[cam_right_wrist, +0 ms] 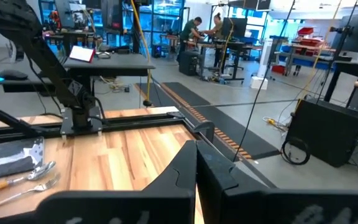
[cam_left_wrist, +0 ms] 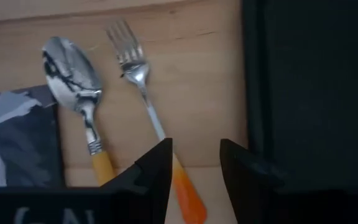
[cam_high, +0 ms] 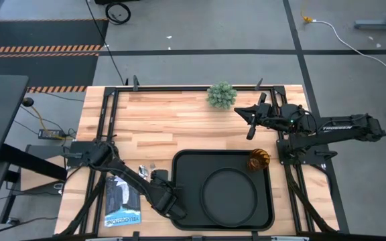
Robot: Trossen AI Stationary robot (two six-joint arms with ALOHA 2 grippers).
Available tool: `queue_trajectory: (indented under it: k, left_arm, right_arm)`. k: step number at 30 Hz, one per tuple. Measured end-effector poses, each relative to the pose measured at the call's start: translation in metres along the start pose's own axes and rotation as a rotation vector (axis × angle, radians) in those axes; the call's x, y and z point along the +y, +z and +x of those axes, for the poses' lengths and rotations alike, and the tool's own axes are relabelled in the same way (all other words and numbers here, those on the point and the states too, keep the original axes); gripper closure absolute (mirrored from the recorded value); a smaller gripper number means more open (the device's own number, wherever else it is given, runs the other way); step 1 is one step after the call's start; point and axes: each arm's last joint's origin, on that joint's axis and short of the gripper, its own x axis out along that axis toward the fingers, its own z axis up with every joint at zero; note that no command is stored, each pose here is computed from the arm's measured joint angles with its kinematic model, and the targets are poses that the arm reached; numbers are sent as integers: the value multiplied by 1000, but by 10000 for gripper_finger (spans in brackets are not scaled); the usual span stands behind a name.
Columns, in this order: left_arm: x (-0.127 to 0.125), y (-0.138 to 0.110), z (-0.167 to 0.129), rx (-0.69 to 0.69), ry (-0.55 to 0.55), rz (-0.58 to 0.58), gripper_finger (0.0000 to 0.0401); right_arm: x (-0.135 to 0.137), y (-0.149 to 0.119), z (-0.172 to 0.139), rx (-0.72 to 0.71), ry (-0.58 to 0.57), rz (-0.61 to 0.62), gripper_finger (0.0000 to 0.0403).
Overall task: Pick and place plate/cup/fork/spoon on tray
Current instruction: Put the orange fork on the black tray on the left of the black plate
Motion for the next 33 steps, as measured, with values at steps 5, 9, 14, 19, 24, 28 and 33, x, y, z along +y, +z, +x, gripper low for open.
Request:
queue_trajectory:
  k: [5, 9, 14, 19, 24, 28, 33]
  left_arm:
    - [0, 3, 1, 30, 40, -54, 259]
    - [-1, 5, 2, 29, 49, -68, 259]
    - [2, 6, 2, 16, 79, -86, 259]
    - [-2, 10, 4, 30, 74, -114, 259]
    - [-9, 13, 17, 39, 126, -130, 259]
    - [4, 19, 12, 34, 272, -110, 259]
    - [11, 28, -3, 7, 237, -104, 259]
  right_arm:
    - [0, 0, 0, -4, 0, 2, 396]
    - [0, 0, 0, -4, 0, 9, 396]
    - [0, 0, 0, -4, 4, 4, 396]
    - [0, 1, 0, -10, 6, -1, 396]
    - [2, 1, 0, -12, 56, -1, 396]
    - [2, 0, 0, -9, 79, 0, 396]
    - [2, 3, 0, -34, 76, 9, 396]
